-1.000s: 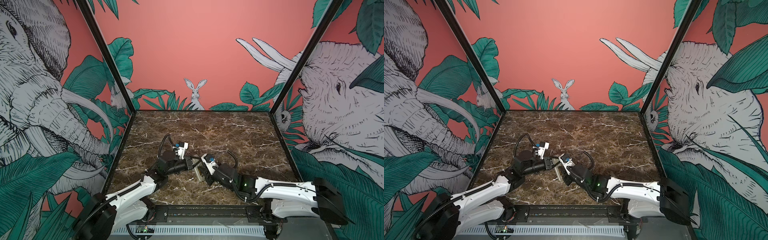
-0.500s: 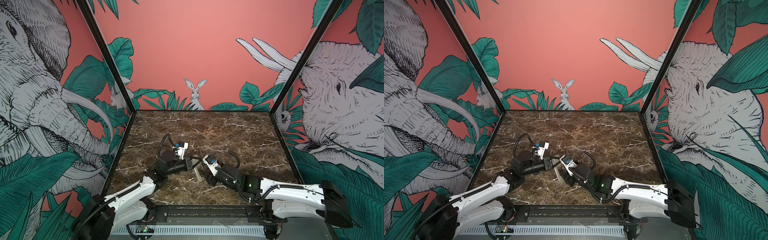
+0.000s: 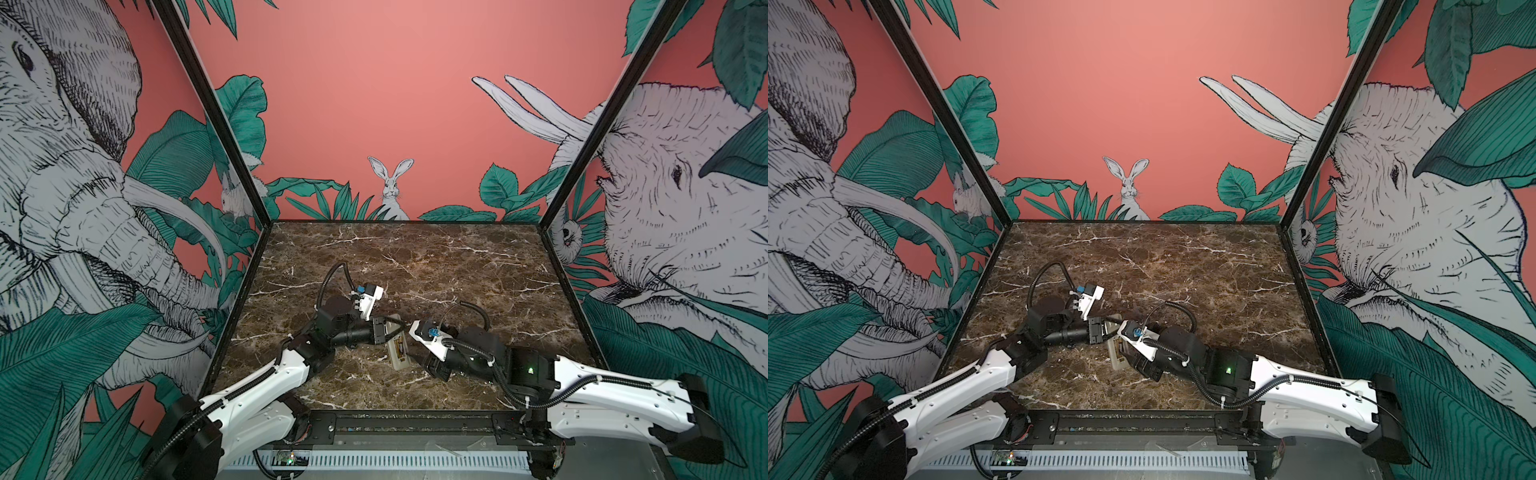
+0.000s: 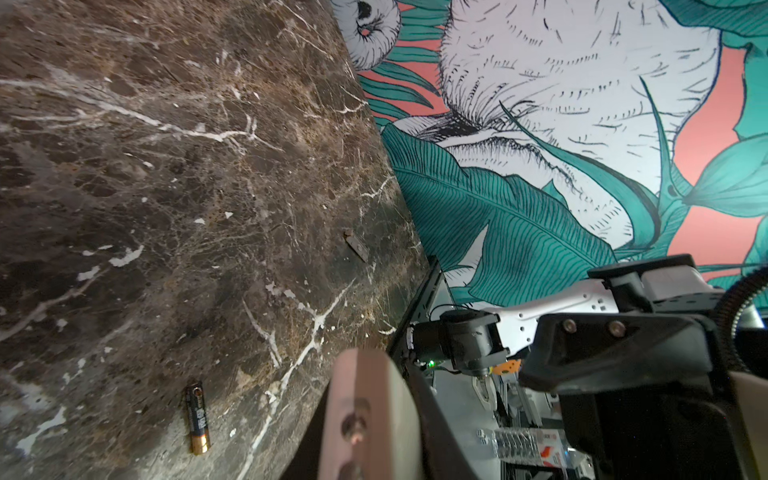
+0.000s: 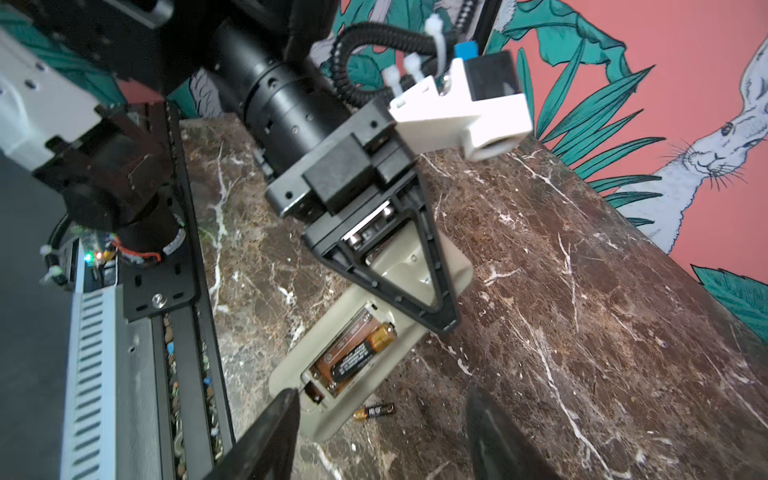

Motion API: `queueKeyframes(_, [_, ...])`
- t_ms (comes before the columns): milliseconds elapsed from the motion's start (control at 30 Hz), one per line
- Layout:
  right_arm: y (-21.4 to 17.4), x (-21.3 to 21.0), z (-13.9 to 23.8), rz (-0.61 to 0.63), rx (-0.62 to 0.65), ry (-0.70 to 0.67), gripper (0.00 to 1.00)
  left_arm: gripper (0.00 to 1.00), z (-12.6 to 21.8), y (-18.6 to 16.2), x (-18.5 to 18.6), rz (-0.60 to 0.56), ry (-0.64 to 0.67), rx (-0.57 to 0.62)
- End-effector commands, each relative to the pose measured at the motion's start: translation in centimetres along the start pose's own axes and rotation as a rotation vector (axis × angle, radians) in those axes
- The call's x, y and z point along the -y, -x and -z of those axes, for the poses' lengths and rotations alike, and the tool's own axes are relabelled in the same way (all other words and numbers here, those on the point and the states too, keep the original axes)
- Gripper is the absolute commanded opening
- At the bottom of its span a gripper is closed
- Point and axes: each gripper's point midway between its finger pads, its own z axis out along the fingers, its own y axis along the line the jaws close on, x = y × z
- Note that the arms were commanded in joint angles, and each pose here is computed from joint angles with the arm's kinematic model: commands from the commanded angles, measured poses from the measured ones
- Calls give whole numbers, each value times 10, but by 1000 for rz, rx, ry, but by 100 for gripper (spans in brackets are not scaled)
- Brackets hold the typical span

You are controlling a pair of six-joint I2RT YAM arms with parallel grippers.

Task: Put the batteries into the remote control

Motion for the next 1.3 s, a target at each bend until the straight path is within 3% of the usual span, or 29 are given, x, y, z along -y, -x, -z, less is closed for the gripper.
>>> queueKeyframes(0, [-12, -12, 7, 145, -83, 61, 63, 0, 3, -11, 21, -40, -78, -86])
queueKeyframes(333, [1, -21, -11, 220, -77, 55, 55, 0, 4, -34, 20, -27, -97, -212])
queueKeyframes(533, [3, -29, -24, 225, -90, 68, 44, 0, 3, -38, 17, -21, -98, -229])
queueKeyframes(1267, [-2, -48, -36, 210, -110, 155, 30, 0, 6, -41, 17, -30, -88, -238])
